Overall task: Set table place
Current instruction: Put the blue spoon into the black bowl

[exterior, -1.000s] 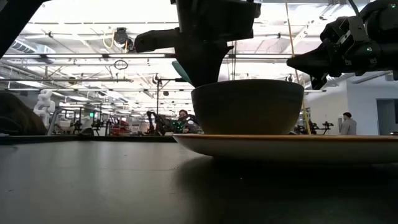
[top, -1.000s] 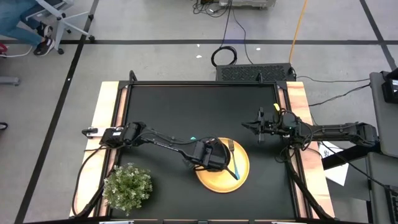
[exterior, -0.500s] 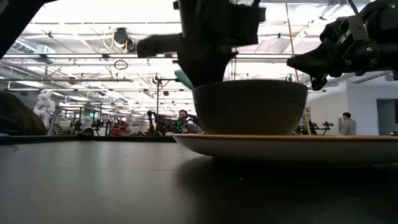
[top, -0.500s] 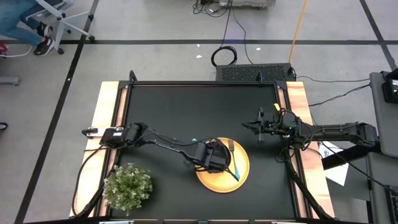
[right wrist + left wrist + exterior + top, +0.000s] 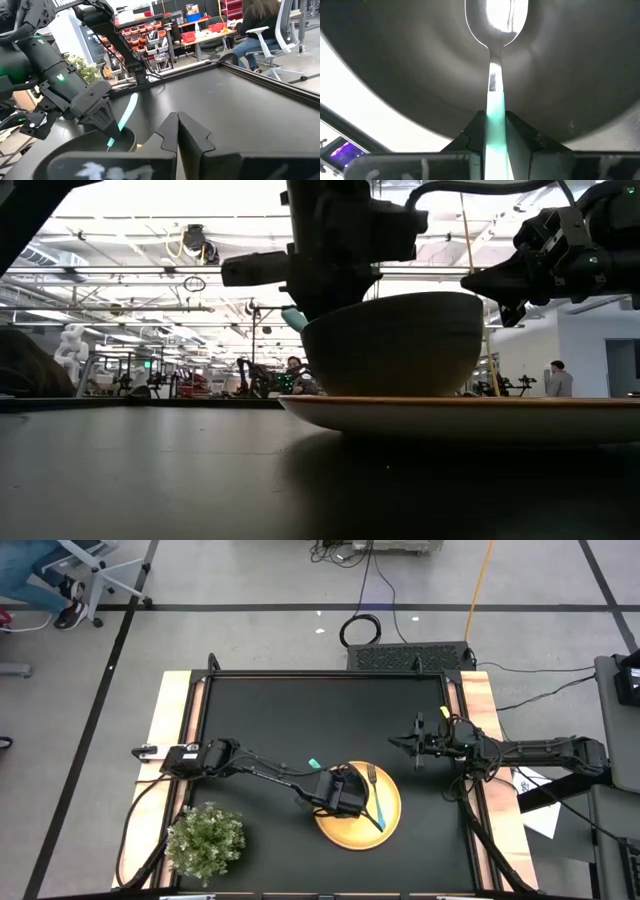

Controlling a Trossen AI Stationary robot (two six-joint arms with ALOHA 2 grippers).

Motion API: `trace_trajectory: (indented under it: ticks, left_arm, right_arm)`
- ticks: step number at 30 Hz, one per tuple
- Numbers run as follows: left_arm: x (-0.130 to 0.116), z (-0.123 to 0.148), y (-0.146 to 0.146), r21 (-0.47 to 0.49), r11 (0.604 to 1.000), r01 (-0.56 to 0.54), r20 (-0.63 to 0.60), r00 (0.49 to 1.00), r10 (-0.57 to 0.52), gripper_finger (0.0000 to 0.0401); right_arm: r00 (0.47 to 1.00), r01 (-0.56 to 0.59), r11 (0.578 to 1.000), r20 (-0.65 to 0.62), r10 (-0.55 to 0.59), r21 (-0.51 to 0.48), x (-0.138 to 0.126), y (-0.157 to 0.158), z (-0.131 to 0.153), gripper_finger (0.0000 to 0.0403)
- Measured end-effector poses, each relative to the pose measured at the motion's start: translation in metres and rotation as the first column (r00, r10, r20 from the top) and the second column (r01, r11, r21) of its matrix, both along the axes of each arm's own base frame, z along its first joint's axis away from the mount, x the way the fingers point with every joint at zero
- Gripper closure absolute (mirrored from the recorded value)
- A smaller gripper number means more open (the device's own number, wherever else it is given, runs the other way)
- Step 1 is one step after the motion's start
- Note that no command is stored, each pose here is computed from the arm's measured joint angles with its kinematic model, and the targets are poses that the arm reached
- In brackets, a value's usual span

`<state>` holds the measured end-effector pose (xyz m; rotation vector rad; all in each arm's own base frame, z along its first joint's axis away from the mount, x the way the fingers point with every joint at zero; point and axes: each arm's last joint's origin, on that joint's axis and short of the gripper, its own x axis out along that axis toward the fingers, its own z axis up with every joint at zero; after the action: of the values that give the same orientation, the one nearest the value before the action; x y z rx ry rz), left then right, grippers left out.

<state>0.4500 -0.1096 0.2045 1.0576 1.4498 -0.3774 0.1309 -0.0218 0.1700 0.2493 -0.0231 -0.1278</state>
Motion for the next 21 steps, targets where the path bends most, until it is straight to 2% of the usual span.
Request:
trace_trajectory:
  ticks: [7,14,21]
  left_arm:
    - [-0.0003,-0.0008,-0.0033,0.059,0.997,0.042,-0.003,0.999,-0.042,0.0353]
    - [-0.0001,-0.0009,-0.0047,0.06,0.997,0.046,0.002,0.999,-0.046,0.0353]
    - [0.0,-0.0009,-0.0047,0.058,0.998,0.038,0.005,0.999,-0.039,0.0336]
  right_arm:
    - [1.0,0.0,1.0,0.0,0.0,0.0,0.0,0.0,0.0,0.0403]
    - [1.0,0.0,1.0,0.0,0.0,0.0,0.0,0.0,0.0,0.0403]
    - [1.0,0.0,1.0,0.0,0.0,0.0,0.0,0.0,0.0,0.0403]
